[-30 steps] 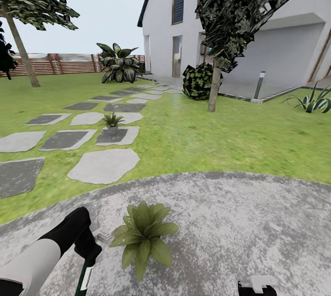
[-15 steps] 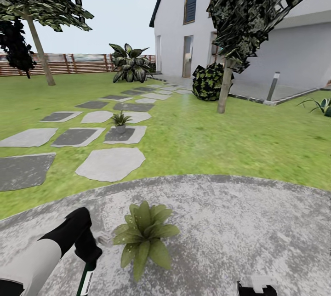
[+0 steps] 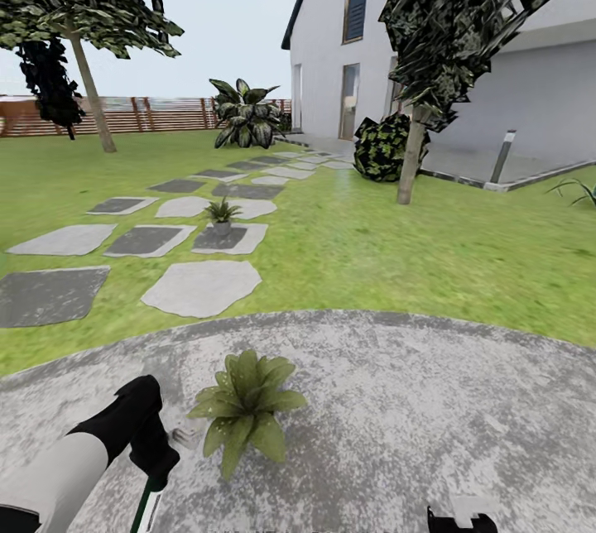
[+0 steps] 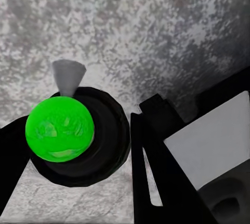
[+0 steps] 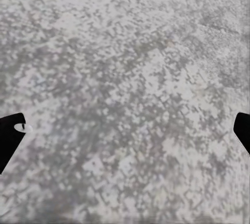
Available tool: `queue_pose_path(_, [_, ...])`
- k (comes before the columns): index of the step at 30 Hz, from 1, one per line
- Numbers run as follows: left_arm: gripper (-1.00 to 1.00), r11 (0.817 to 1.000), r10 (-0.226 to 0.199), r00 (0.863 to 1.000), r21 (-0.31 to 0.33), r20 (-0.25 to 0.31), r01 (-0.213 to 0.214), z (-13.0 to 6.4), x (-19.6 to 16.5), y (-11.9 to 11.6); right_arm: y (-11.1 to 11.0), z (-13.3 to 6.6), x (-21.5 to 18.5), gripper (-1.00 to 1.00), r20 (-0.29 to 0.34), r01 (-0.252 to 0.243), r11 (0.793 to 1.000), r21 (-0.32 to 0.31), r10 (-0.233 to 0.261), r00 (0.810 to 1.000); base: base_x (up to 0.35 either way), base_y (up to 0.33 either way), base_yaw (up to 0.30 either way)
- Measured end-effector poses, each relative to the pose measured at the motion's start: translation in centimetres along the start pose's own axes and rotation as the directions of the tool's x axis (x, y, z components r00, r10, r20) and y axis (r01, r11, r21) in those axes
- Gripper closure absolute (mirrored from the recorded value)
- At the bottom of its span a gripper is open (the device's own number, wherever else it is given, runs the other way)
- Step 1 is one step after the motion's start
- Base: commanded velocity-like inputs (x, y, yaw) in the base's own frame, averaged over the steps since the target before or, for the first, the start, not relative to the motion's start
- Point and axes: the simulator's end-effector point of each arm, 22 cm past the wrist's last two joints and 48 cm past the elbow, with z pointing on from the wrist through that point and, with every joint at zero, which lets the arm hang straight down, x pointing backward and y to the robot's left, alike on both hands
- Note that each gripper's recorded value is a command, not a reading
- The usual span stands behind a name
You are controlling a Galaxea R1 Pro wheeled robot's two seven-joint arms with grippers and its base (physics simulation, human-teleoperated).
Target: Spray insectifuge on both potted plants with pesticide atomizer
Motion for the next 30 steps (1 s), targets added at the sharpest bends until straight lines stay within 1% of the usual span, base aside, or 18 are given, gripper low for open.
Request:
queue_pose_path(5, [1.00, 1.000, -0.005, 1.000, -0.023, -0.003, 0.005, 0.0, 0.3, 0.7, 0.1, 0.0, 0.0, -1.00, 0.000, -0.001, 1.000, -0.002, 0.001, 1.000, -0.010, -0.075, 0.259])
queue_pose_path(10, [1.00, 1.000, 0.000, 1.000, -0.025, 0.000, 0.000, 0.1, 0.0, 0.5, 0.0, 0.0, 0.0, -1.00, 0.000, 0.000, 1.000, 0.000, 0.000, 1.000, -0.001, -0.004, 0.045])
queue_pose_path(14, [1.00, 0.999, 0.002, 1.000, -0.033, 0.010, -0.002, -0.4, -0.6, 0.6, -0.4, 0.0, 0.0, -1.00, 0.000, 0.002, 1.000, 0.005, -0.002, 1.000, 0.000, 0.000, 0.003])
queue_pose_path(16, [1.00, 0.999, 0.002, 1.000, -0.051, 0.009, -0.002, -0.4, -0.5, 1.1, -0.4, 0.0, 0.0, -1.00, 0.000, 0.002, 1.000, 0.005, -0.002, 1.000, 0.000, 0.000, 0.000])
queue_pose_path(18, [1.00, 0.995, -0.003, 1.000, -0.102, -0.001, 0.003, -0.2, 0.3, 2.6, -0.4, 0.0, 0.0, -1.00, 0.000, 0.002, 1.000, 0.005, -0.002, 1.000, 0.000, 0.000, 0.000])
queue_pose_path(19, [1.00, 0.994, -0.007, 1.000, -0.107, -0.003, 0.007, -0.1, 0.5, 2.8, -0.4, 0.0, 0.0, -1.00, -0.001, 0.003, 1.000, 0.004, -0.003, 1.000, 0.000, 0.000, 0.000])
queue_pose_path(24, [1.00, 0.996, -0.001, 1.000, -0.088, 0.011, 0.002, 0.1, -0.3, 1.7, -0.4, 0.0, 0.0, -1.00, 0.000, 0.002, 1.000, 0.004, -0.002, 1.000, 0.000, 0.000, 0.003])
queue_pose_path(25, [1.00, 0.997, 0.003, 1.000, -0.080, 0.016, -0.002, 0.2, -0.8, 1.1, -0.4, 0.0, 0.0, -1.00, 0.000, 0.002, 1.000, 0.004, -0.002, 1.000, 0.000, -0.023, 0.063])
queue_pose_path(28, [1.00, 0.997, 0.014, 1.000, -0.074, 0.022, -0.013, 0.2, -1.5, 0.3, -0.4, 0.1, 0.0, -1.00, 0.001, 0.002, 1.000, 0.005, -0.002, 1.000, 0.000, -0.160, 0.199])
queue_pose_path(30, [1.00, 0.997, 0.016, 1.000, -0.075, 0.025, -0.014, 0.1, -1.7, 0.3, -0.3, 0.0, -0.1, -1.00, 0.001, 0.002, 1.000, 0.004, -0.002, 1.000, 0.000, -0.247, 0.262])
